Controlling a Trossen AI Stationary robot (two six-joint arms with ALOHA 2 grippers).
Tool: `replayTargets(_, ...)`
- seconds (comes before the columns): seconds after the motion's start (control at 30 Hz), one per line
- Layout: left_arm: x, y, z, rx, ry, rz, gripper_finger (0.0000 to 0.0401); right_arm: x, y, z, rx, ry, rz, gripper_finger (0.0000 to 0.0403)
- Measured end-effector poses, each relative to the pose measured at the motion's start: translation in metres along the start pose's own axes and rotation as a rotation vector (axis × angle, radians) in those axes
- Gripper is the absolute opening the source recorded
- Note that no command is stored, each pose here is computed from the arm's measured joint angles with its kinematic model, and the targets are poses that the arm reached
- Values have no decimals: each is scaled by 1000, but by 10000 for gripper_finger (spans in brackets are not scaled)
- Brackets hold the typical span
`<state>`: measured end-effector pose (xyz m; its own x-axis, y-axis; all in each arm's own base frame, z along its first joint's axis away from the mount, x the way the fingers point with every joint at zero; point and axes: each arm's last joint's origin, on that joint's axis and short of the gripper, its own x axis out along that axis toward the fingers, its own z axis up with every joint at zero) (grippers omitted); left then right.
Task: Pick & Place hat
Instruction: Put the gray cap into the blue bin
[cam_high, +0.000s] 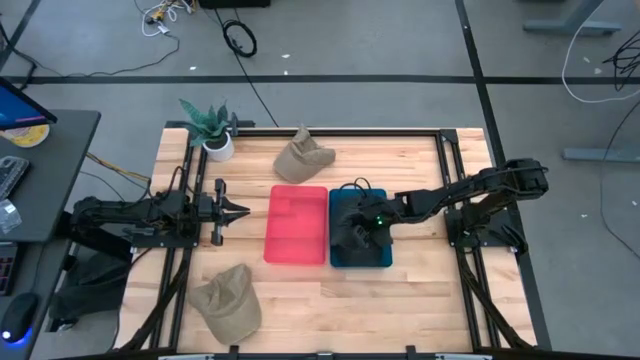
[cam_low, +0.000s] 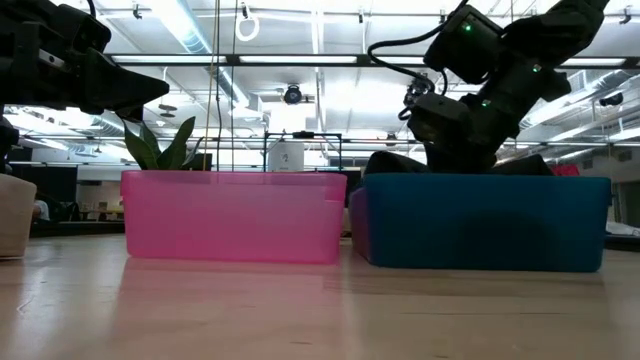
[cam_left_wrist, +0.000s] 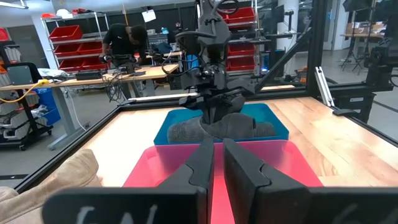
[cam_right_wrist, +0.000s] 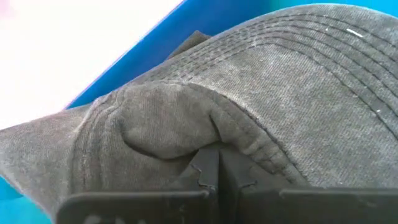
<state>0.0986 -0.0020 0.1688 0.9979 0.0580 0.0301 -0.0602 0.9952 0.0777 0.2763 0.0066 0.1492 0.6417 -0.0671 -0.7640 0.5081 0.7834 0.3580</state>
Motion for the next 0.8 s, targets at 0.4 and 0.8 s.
replayTargets(0.4, 0, 0, 0, 0, 0, 0, 39, -4, 2, 4, -11, 3, 57, 27)
replayTargets(0.8, 0, 0, 0, 0, 0, 0, 39, -45, 17, 26, -11, -174, 258, 31)
